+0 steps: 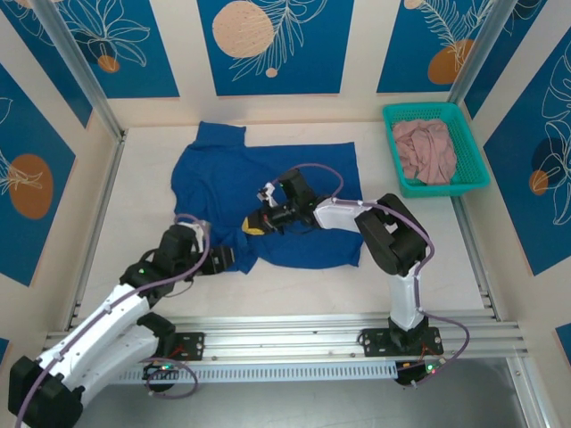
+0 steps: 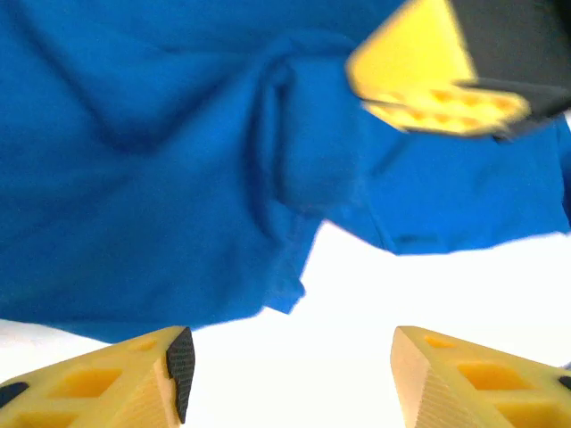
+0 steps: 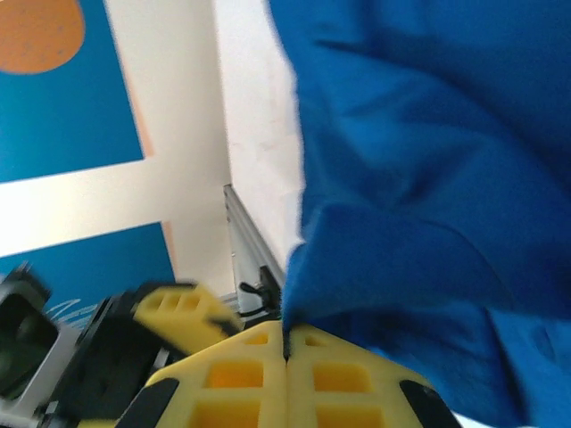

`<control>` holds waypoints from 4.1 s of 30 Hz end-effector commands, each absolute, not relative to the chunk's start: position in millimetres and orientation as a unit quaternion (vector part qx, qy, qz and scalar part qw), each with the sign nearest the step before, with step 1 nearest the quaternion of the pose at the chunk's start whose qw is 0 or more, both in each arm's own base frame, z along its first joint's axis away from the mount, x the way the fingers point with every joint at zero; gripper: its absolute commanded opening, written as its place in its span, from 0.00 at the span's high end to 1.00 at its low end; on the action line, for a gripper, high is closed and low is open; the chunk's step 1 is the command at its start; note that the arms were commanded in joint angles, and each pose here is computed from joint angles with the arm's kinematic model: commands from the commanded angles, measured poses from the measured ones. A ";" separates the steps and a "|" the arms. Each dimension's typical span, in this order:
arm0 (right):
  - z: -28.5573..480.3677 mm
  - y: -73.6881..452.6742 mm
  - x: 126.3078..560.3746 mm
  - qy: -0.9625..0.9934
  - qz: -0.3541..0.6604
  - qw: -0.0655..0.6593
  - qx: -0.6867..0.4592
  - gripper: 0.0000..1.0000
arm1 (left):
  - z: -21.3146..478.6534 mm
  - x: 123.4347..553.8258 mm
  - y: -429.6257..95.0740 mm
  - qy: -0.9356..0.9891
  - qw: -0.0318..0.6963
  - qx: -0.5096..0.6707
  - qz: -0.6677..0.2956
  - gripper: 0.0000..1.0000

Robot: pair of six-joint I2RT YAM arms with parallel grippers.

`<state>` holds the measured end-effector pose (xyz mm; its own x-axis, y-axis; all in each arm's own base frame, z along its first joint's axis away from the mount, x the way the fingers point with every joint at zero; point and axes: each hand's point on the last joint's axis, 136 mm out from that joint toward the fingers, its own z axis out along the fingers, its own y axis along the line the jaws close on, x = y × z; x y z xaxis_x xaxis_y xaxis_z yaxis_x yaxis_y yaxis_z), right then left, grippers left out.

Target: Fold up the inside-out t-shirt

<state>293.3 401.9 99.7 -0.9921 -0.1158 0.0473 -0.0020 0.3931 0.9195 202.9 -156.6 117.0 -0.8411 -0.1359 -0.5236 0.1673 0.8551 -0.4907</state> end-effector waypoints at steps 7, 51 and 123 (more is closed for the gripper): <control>76.4 390.0 297.7 -0.836 -0.544 0.063 0.020 1.00 | 89.3 204.2 -203.6 0.933 0.255 0.060 -0.245 0.47; 70.1 380.6 296.7 -0.836 -0.545 0.059 0.019 1.00 | 38.6 225.7 -185.3 0.963 0.254 -0.021 -0.091 0.86; 39.0 96.1 231.3 -0.972 -0.146 -0.107 -0.150 0.88 | 33.2 265.6 -381.0 0.933 0.207 0.200 -0.217 1.00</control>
<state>235.7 99.6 32.6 -0.9260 0.3440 -0.1553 0.2807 0.9029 0.3255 260.9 -388.2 44.8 -0.8142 0.2904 -0.5027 0.4965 0.7971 -0.3436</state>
